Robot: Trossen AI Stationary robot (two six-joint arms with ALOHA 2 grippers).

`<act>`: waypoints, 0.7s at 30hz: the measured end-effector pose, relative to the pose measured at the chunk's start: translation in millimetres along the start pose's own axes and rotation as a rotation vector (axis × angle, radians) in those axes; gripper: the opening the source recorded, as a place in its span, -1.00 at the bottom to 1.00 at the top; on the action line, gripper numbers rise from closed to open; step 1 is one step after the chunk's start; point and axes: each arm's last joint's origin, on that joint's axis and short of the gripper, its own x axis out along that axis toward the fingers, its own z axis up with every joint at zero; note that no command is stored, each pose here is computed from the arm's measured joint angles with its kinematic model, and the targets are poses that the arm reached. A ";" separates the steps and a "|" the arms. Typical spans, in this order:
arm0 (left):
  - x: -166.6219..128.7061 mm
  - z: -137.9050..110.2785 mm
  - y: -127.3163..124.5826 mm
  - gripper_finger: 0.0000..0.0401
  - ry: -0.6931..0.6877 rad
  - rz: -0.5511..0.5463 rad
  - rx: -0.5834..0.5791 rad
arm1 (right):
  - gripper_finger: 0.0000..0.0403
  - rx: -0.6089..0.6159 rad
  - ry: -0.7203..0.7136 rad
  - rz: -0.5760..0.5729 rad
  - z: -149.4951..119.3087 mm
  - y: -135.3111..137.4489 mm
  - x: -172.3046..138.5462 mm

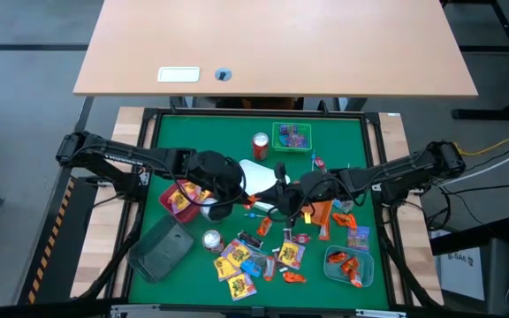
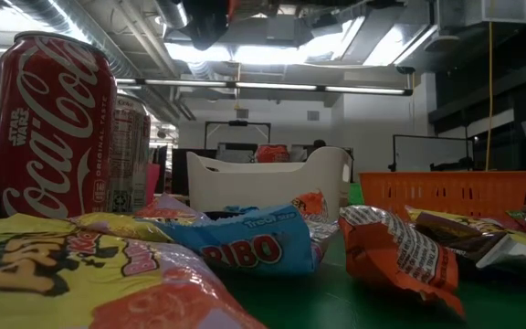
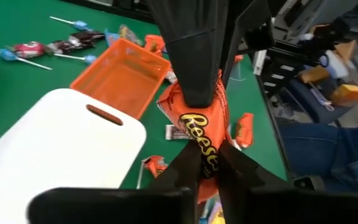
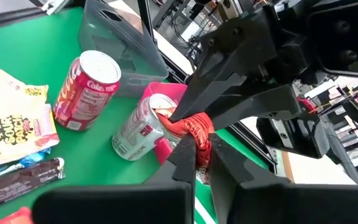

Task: Sort candy
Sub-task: Put the orange chocolate into the blue bin

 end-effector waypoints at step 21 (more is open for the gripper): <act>-1.6 -6.1 10.6 -0.32 0.007 0.291 -0.001 | -0.95 0.545 0.457 0.403 -23.9 17.4 -71.3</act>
